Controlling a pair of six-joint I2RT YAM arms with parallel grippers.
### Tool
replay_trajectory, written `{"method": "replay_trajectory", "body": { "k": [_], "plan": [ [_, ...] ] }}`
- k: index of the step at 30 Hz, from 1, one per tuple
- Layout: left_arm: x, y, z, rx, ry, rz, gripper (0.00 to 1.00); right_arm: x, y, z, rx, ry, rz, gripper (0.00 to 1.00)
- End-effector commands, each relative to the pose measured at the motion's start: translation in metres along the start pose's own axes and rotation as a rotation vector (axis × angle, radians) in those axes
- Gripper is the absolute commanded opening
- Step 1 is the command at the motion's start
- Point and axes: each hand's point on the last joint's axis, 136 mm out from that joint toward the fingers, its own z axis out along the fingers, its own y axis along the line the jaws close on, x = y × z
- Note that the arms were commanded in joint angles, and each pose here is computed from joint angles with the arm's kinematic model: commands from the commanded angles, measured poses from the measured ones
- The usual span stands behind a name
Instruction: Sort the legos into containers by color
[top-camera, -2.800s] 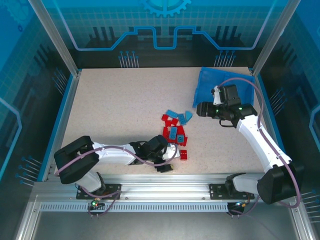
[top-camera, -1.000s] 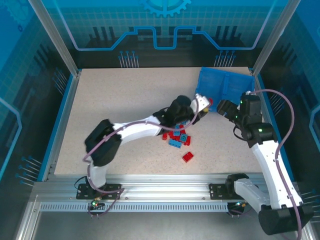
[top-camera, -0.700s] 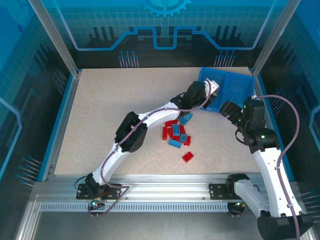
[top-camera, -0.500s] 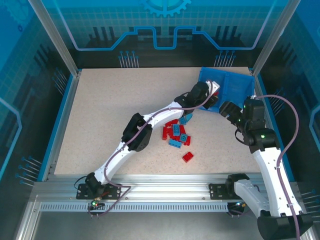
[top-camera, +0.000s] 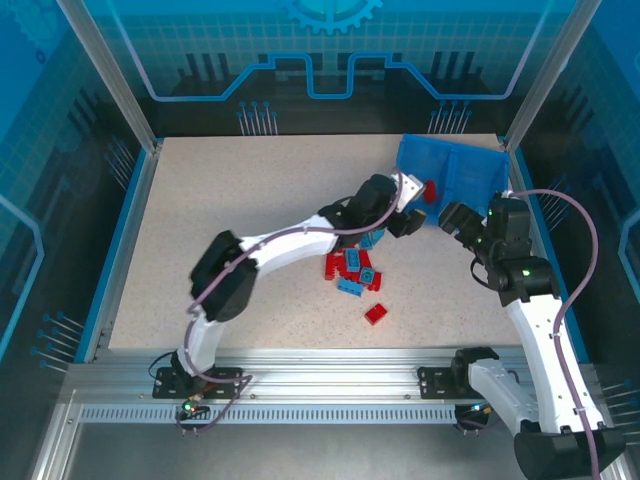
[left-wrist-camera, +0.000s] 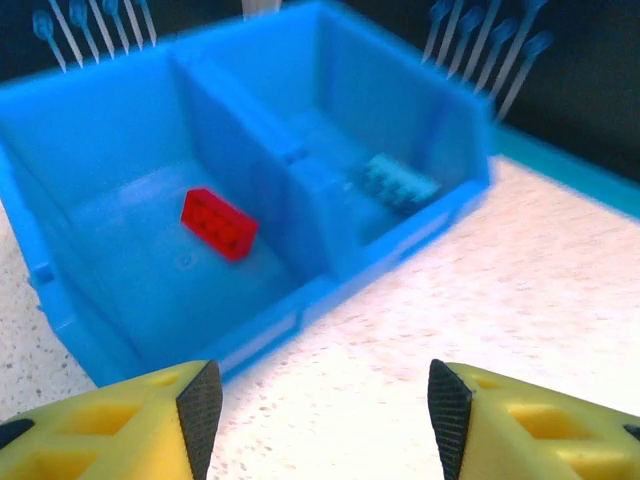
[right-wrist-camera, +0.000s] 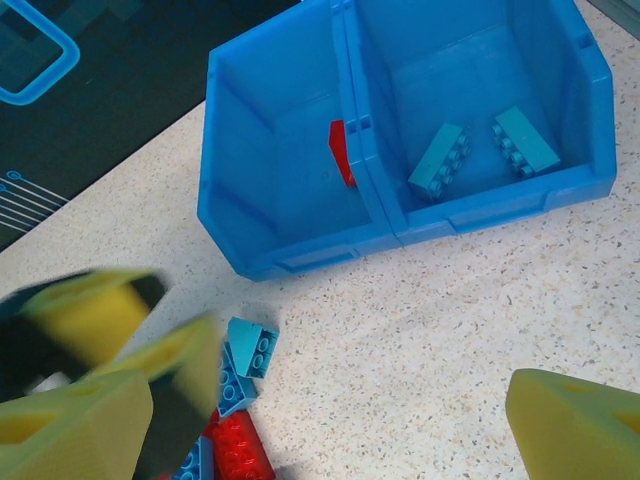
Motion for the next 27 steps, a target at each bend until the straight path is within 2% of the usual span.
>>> {"method": "replay_trajectory", "body": {
  "k": [1, 2, 5, 7, 11, 15, 21, 27],
  "plan": [
    [-0.011, -0.039, -0.050, 0.095, -0.059, -0.027, 0.60, 0.003, -0.001, 0.005, -0.015, 0.007, -0.015, 0.93],
    [-0.004, -0.045, -0.062, 0.096, -0.042, -0.027, 0.61, 0.003, 0.000, 0.007, -0.020, 0.007, -0.020, 0.93],
    [0.050, -0.065, -0.086, 0.115, 0.101, -0.046, 0.61, 0.005, 0.006, 0.012, -0.058, 0.019, -0.052, 0.96],
    [0.083, -0.071, -0.097, 0.110, 0.215, -0.113, 0.61, 0.009, 0.018, 0.016, -0.119, 0.046, -0.097, 0.98],
    [0.135, -0.068, -0.104, 0.050, 0.426, -0.261, 0.61, 0.013, 0.026, 0.022, -0.154, 0.088, -0.136, 1.00],
    [0.180, -0.069, -0.103, -0.014, 0.648, -0.296, 0.64, 0.015, 0.025, 0.027, -0.137, 0.115, -0.132, 1.00],
    [0.216, -0.090, -0.101, 0.028, 0.828, -0.322, 0.72, 0.016, 0.020, 0.028, -0.113, 0.118, -0.133, 1.00],
    [0.226, -0.100, -0.092, 0.047, 0.870, -0.286, 0.74, 0.016, 0.019, 0.029, -0.106, 0.119, -0.125, 1.00]
  ]
}}
